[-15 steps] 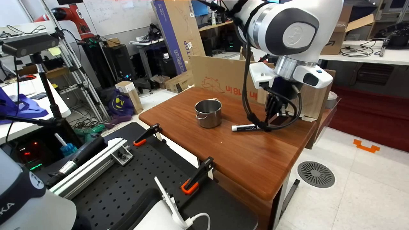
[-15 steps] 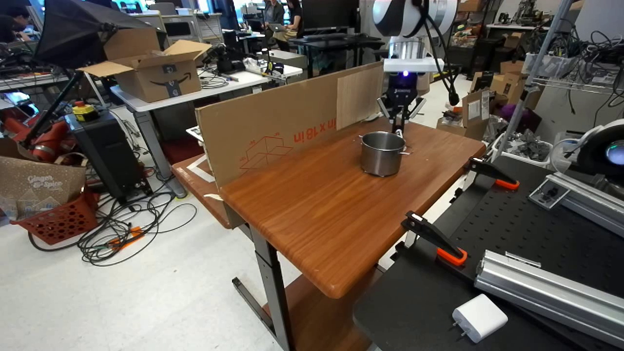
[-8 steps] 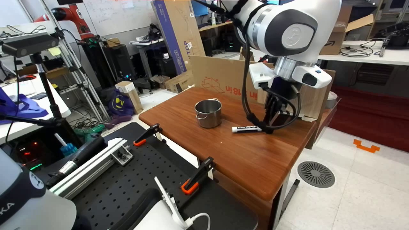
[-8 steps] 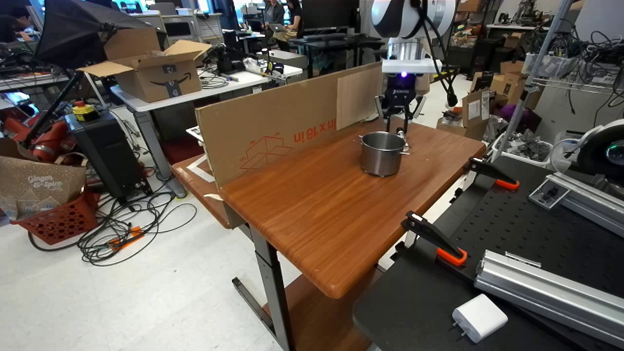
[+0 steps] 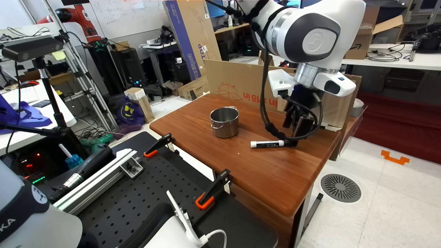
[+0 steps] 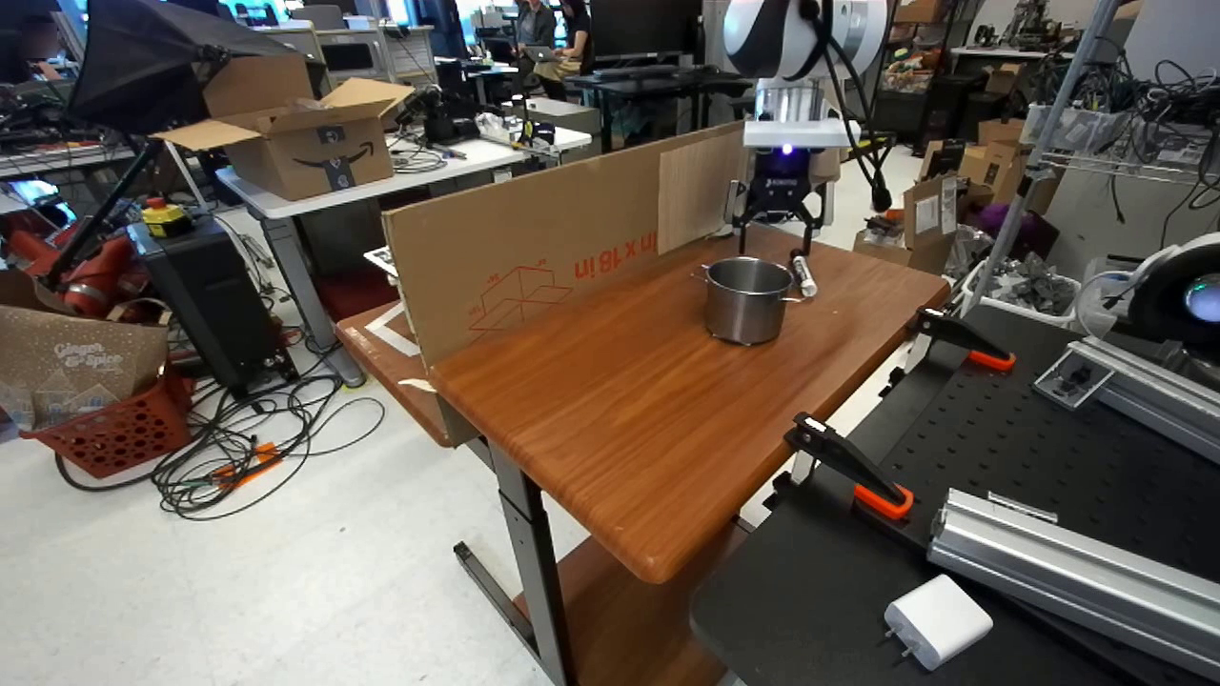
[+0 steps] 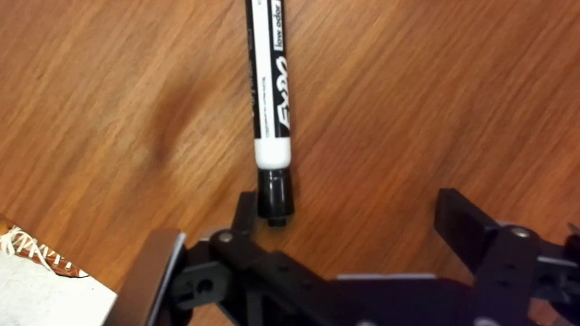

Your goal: Pick the marker from the pot and put it on the table

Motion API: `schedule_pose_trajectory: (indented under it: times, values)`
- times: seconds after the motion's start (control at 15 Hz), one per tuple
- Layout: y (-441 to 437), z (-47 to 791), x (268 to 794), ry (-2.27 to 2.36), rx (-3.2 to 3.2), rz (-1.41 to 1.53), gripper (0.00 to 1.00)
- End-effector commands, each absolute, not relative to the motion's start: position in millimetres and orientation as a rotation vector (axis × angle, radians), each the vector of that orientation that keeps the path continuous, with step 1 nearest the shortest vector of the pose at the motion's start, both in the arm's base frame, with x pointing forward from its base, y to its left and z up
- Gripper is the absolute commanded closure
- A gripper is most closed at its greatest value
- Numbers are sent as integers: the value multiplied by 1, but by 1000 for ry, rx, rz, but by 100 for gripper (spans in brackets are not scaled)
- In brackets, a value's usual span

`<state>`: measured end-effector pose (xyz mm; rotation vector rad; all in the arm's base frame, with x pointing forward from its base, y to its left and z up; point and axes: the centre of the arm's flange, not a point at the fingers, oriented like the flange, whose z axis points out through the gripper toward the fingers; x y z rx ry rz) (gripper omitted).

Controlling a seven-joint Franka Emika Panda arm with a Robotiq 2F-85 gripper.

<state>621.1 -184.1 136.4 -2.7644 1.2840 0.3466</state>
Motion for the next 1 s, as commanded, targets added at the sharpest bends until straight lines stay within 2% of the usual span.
schedule_pose_trajectory:
  times: [0.0, 0.67, 0.73, 0.93]
  values:
    - [-183, 136, 629, 1299, -2766, 324, 0]
    - [-168, 189, 603, 1227, -2833, 305, 0]
    - [-177, 173, 623, 1252, -2787, 293, 0]
    - [-176, 175, 621, 1251, -2788, 295, 0]
